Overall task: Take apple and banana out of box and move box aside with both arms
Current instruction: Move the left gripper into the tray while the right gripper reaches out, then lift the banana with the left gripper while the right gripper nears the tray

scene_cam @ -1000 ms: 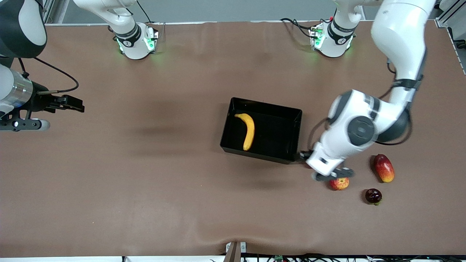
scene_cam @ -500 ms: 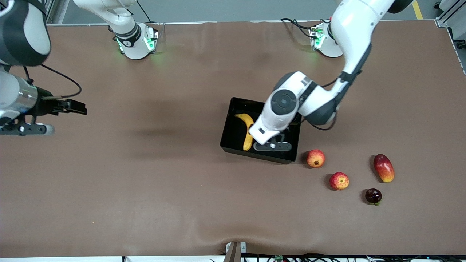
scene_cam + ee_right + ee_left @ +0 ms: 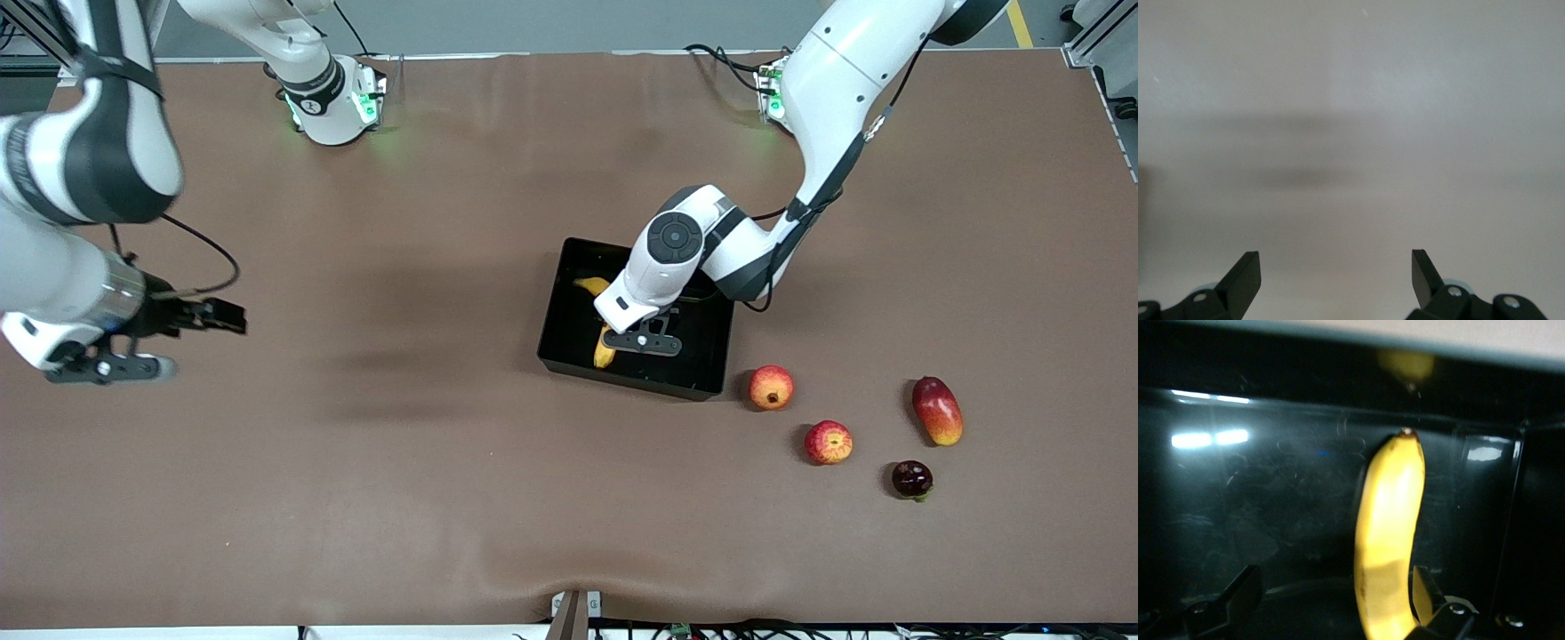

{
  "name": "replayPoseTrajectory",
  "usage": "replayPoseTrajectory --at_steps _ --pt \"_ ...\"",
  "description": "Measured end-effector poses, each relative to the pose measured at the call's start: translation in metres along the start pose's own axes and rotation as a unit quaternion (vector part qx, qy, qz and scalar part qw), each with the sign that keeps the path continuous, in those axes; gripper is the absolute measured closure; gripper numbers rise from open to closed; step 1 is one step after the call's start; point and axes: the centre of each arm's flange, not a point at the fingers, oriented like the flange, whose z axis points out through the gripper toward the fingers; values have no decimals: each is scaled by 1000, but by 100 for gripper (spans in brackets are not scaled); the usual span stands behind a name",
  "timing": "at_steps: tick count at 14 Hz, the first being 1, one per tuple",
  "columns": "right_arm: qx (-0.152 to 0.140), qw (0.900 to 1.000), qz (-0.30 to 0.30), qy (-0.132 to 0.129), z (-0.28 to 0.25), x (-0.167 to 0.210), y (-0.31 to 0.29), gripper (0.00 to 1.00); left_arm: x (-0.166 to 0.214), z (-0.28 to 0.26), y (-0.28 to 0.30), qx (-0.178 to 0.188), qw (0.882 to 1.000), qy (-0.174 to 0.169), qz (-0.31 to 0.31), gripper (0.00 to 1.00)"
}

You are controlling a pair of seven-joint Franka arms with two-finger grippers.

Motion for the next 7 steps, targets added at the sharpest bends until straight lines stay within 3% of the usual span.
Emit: replayPoseTrajectory --at_steps 3,7 --pt "-2 1000 -4 27 23 18 -31 0 -8 3 11 0 1000 -2 8 0" --pt "11 999 29 13 56 28 -71 0 -16 10 21 2 1000 -8 14 0"
